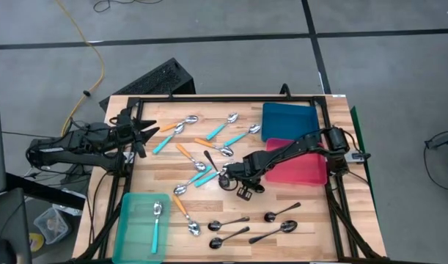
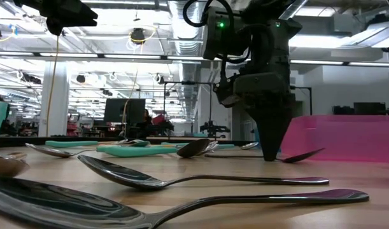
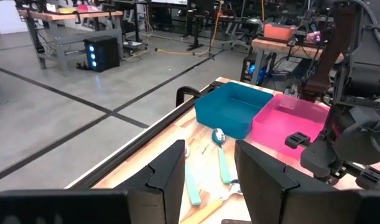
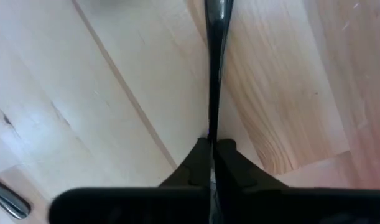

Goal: Sort silverware by color (type)
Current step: Put the black spoon into the red bin

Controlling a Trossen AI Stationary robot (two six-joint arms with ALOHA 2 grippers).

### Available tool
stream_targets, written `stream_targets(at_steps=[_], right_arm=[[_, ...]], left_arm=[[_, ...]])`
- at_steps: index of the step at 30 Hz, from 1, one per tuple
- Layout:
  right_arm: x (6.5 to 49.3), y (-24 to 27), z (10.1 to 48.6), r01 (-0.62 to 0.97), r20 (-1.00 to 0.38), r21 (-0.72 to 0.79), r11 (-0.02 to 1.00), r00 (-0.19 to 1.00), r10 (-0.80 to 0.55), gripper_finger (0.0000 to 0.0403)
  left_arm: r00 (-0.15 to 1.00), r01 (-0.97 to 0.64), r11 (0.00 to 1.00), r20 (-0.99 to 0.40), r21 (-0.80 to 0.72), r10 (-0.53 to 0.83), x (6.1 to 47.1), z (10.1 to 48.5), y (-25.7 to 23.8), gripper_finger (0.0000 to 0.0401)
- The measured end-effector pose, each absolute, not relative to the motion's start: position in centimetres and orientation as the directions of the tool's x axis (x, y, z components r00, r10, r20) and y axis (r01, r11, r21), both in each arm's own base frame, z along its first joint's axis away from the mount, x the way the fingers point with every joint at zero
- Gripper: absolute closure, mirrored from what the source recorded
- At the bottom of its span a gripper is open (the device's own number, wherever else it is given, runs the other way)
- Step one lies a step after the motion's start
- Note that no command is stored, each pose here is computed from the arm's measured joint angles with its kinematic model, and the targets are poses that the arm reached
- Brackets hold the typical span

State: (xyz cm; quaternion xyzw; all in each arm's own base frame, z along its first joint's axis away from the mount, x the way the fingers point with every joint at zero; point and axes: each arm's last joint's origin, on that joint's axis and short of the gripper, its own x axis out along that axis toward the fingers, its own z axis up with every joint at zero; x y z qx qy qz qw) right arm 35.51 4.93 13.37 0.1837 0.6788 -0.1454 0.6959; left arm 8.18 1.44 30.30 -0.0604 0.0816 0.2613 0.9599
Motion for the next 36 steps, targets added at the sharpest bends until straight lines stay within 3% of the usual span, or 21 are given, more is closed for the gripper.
stream_targets(at_steps=[25,36], right_arm=[[37.7,6.0,16.7,0.438,-0.993,0.083,0.895,0.109,0.038,0.0382],[38.2,3.8,19.8,0.37,-0.998,0.018,0.929,0.064,-0.006,0.0382]], left_arm=[[0.85,-0.512,0.856,-0.189,-0.073,0.492,8.2,30.3,1.4,0.0277],[0.85,-0.512,0.856,-0.189,-0.073,0.492,8.2,30.3,1.4,0.0277]])
